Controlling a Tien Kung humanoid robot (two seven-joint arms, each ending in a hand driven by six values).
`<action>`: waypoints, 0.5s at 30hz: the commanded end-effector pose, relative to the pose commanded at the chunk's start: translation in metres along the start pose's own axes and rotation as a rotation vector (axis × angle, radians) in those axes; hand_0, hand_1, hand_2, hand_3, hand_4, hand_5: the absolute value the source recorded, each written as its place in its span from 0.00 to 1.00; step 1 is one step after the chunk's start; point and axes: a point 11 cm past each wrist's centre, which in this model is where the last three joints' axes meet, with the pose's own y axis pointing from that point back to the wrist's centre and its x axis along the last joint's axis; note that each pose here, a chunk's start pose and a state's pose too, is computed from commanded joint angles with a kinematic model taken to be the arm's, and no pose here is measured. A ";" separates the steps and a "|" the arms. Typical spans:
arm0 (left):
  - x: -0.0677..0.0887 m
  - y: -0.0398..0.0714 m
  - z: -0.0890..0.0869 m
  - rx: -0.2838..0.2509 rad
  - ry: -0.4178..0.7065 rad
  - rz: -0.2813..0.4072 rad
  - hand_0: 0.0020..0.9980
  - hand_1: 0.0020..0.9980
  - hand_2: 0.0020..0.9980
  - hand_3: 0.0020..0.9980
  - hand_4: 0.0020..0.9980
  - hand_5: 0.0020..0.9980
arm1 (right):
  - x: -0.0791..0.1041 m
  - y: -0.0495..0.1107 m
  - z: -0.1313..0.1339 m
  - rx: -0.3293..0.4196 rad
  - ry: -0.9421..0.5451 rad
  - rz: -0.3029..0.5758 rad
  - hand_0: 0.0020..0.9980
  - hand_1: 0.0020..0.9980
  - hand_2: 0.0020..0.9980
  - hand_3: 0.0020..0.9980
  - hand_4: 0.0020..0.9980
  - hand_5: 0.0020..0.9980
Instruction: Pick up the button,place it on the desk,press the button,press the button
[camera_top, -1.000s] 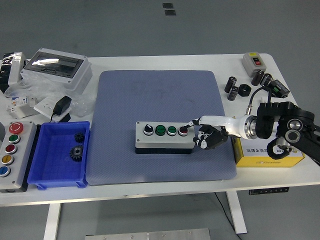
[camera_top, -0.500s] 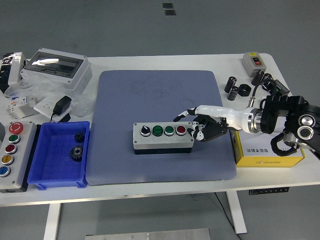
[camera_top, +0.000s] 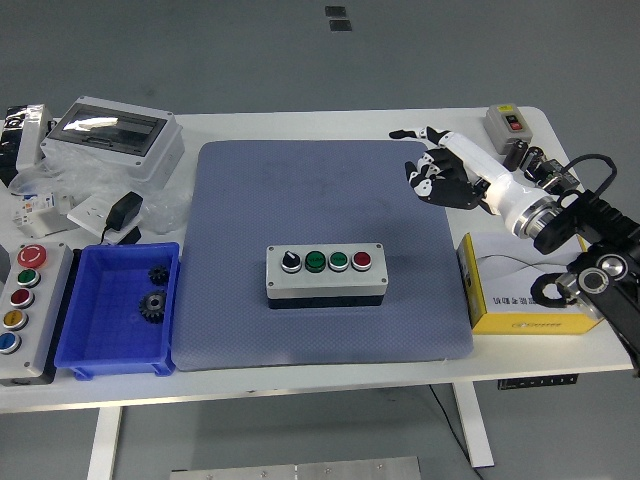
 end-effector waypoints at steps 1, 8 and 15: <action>0.000 0.000 0.000 -0.001 0.000 0.001 0.61 0.60 0.52 0.60 0.65 0.12 | 0.002 0.001 -0.001 0.028 -0.025 0.047 0.05 0.22 0.31 0.81 0.35 0.09; 0.006 0.000 0.003 -0.012 -0.004 0.010 0.61 0.60 0.52 0.60 0.65 0.12 | 0.027 0.017 -0.006 0.158 -0.102 0.303 0.17 0.38 0.52 0.78 0.60 0.23; 0.017 0.002 0.011 -0.028 -0.026 0.029 0.61 0.60 0.52 0.60 0.65 0.12 | 0.063 0.042 -0.012 0.248 -0.135 0.525 0.72 0.75 0.77 0.84 0.79 0.53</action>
